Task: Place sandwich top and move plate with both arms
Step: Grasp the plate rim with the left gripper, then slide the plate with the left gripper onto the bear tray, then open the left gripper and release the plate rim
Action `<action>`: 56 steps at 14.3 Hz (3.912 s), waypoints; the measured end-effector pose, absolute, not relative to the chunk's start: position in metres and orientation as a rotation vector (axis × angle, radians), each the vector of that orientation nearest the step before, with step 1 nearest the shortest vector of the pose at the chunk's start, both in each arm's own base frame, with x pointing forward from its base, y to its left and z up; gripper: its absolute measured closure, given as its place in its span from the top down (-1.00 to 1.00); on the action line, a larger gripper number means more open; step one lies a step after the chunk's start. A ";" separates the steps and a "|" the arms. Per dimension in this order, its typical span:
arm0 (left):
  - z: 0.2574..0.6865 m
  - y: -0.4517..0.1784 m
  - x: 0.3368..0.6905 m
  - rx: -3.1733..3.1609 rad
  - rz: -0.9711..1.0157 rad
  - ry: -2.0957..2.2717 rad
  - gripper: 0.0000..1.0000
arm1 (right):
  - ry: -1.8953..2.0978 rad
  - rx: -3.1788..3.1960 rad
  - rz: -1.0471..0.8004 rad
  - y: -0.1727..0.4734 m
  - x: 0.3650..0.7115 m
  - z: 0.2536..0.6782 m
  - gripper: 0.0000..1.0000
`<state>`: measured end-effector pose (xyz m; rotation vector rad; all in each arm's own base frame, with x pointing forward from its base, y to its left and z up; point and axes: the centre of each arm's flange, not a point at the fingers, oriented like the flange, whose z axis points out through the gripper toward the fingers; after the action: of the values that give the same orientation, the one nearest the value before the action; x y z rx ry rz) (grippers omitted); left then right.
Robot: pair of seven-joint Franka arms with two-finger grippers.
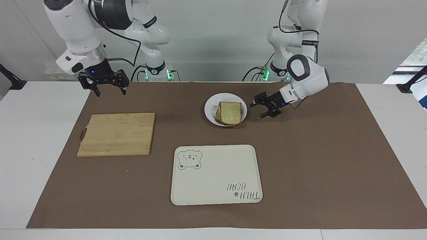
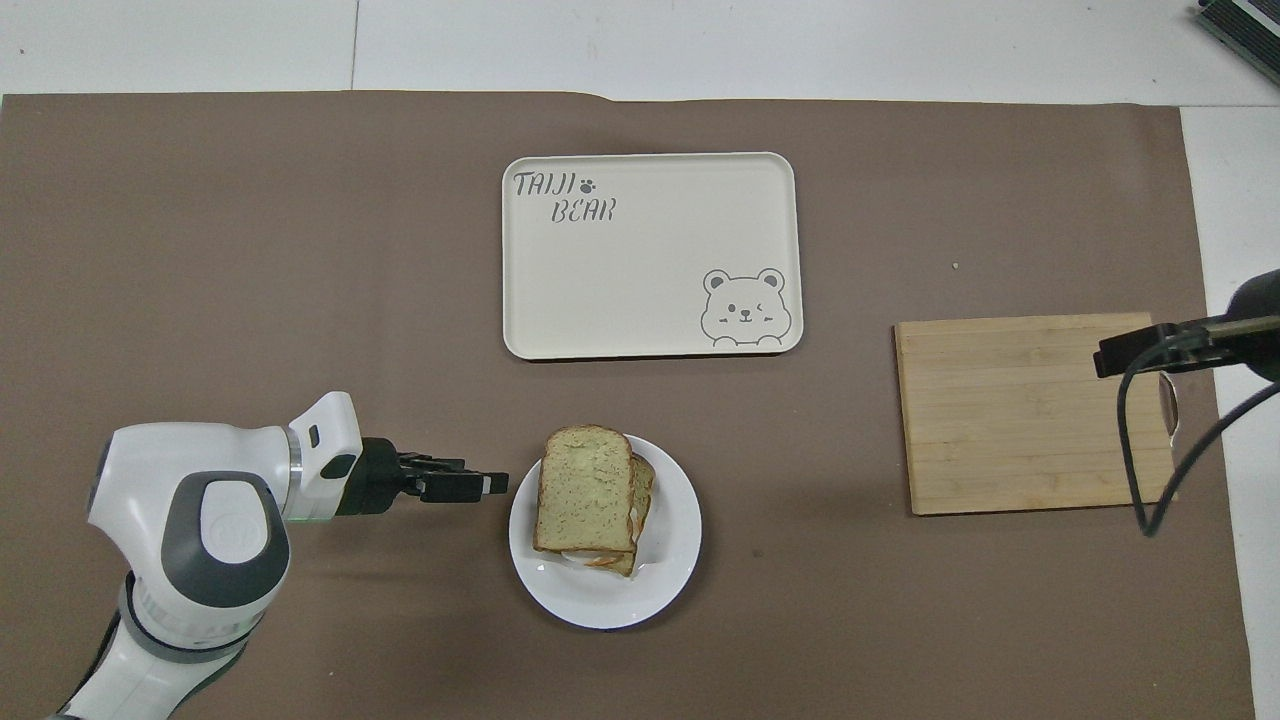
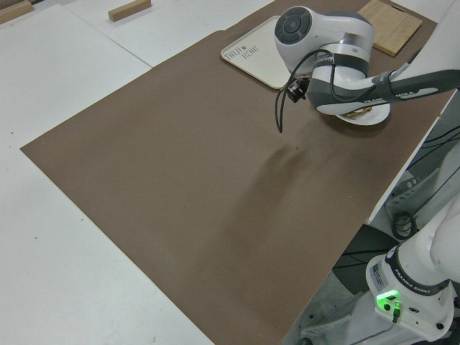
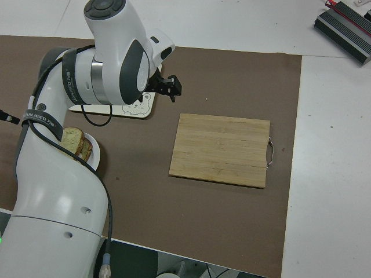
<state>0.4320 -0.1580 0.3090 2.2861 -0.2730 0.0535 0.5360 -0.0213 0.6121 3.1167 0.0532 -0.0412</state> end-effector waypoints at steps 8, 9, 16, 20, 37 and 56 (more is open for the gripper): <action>0.247 -0.168 0.410 2.194 0.042 -0.235 0.55 | -0.029 3.116 -0.055 -0.016 0.534 0.623 1.00; 0.245 -0.167 0.409 2.195 0.040 -0.236 0.29 | -0.029 3.116 -0.055 -0.016 0.534 0.623 1.00; 0.244 -0.171 0.405 2.171 0.032 -0.232 -0.87 | -0.029 3.116 -0.055 -0.016 0.534 0.623 1.00; 0.245 -0.170 0.405 2.150 0.023 -0.224 -0.90 | -0.029 3.116 -0.055 -0.016 0.534 0.623 1.00; 0.277 -0.186 0.617 1.964 0.286 0.065 -0.90 | -0.029 3.116 -0.055 -0.016 0.534 0.623 1.00; 0.268 -0.252 0.651 2.115 0.276 0.030 -0.90 | -0.029 3.116 -0.056 -0.016 0.535 0.623 1.00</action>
<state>0.6511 -0.2524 0.2676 2.1150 0.0302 0.2760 0.5346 -0.0158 0.6228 3.1164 -0.0289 -0.0559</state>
